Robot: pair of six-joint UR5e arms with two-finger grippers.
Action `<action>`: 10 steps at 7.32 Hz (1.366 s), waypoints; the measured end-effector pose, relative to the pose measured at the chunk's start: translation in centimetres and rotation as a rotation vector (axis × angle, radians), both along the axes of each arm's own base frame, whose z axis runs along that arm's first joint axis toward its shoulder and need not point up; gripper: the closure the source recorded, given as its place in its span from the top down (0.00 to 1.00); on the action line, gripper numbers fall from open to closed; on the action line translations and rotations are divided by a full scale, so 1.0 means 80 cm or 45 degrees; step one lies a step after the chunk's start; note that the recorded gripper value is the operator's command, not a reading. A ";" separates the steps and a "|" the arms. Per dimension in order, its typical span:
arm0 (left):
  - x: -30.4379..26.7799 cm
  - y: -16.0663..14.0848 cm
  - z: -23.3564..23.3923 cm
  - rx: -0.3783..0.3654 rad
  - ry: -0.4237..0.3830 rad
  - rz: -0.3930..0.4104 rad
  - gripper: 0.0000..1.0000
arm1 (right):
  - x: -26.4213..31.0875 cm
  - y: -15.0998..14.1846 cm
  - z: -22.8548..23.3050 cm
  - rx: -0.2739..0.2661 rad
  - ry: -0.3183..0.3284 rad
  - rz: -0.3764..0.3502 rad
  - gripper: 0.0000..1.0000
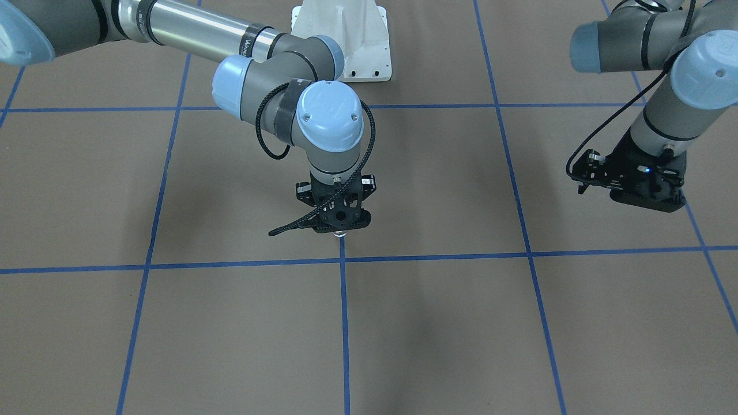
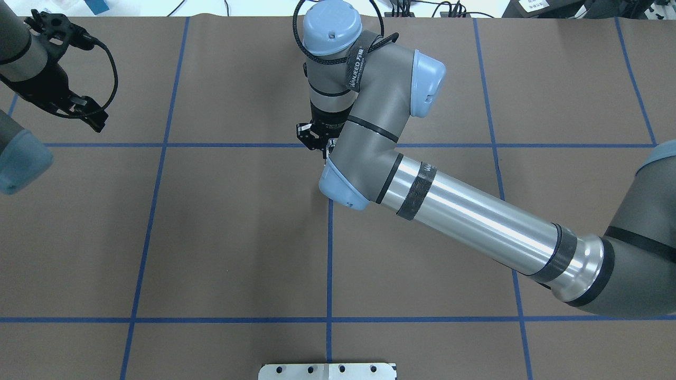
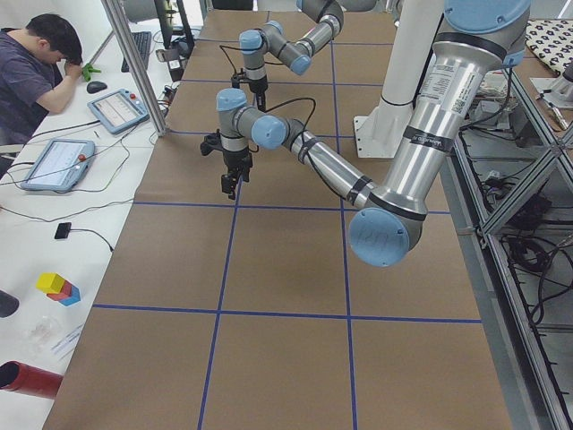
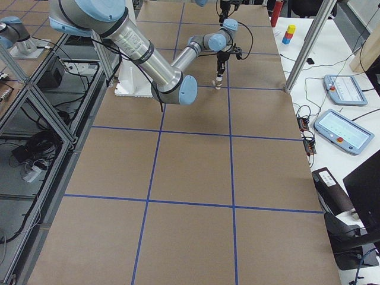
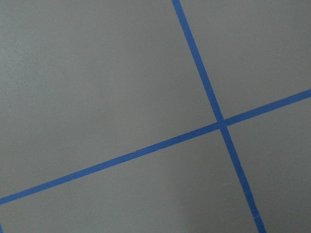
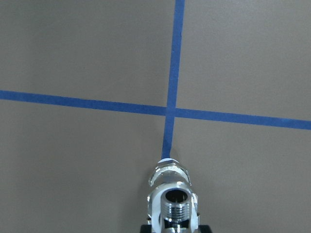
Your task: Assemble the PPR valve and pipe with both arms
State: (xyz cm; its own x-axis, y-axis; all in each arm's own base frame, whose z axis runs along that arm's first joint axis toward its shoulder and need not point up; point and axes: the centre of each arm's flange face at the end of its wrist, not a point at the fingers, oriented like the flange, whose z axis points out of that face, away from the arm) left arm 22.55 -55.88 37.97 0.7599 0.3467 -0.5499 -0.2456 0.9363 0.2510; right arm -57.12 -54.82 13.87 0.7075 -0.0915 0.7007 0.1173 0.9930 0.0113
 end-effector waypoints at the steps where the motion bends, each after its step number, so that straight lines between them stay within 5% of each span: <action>1: 0.000 0.000 0.000 0.000 0.000 0.000 1.00 | 0.000 0.000 0.000 0.000 -0.001 0.000 0.47; 2: 0.000 0.000 0.000 0.000 0.000 0.000 1.00 | 0.000 0.000 -0.001 0.001 -0.002 0.000 0.84; 3: 0.000 0.000 0.000 0.000 0.000 0.000 1.00 | 0.001 0.001 -0.002 0.002 -0.005 0.001 0.98; 7: 0.000 0.000 0.000 0.000 0.000 0.000 1.00 | 0.022 -0.008 -0.018 -0.007 -0.027 0.048 0.99; 10: -0.006 0.003 -0.004 0.009 0.006 -0.006 1.00 | 0.123 -0.017 -0.056 -0.032 0.014 0.106 0.99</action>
